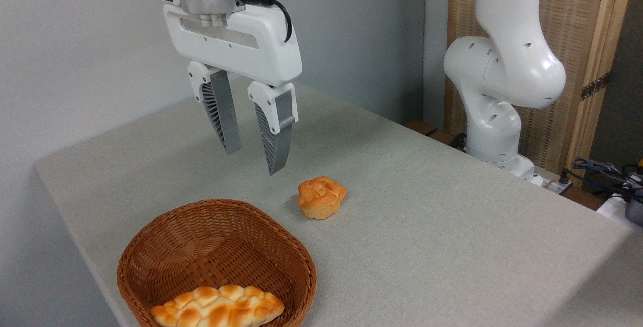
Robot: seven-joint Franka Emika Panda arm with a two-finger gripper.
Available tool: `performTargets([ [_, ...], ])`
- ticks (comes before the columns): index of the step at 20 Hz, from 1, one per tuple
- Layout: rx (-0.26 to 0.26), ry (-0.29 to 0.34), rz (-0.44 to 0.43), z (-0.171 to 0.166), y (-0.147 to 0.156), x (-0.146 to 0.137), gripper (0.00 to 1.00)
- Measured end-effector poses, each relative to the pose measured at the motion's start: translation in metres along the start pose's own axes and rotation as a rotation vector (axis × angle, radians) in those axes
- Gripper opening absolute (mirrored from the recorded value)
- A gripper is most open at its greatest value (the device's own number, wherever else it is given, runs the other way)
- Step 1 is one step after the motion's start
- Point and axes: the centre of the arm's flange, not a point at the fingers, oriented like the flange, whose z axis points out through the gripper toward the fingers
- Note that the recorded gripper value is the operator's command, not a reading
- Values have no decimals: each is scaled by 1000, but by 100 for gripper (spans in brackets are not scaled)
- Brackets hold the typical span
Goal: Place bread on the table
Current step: 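Lower the open gripper down into the wicker basket over the braided roll, then close the gripper on the braided bread roll inside the basket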
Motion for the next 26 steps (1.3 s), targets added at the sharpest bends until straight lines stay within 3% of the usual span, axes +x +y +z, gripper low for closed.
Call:
performTargets([
  [11, 64, 88, -3, 15, -11, 13, 100],
  [14, 78, 108, 6, 32, -11, 19, 100],
  [17, 137, 149, 63, 64, -5, 31, 100],
  [22, 230, 114, 170, 96, -13, 29, 100],
  [26, 237, 103, 198, 118, -18, 32, 100],
])
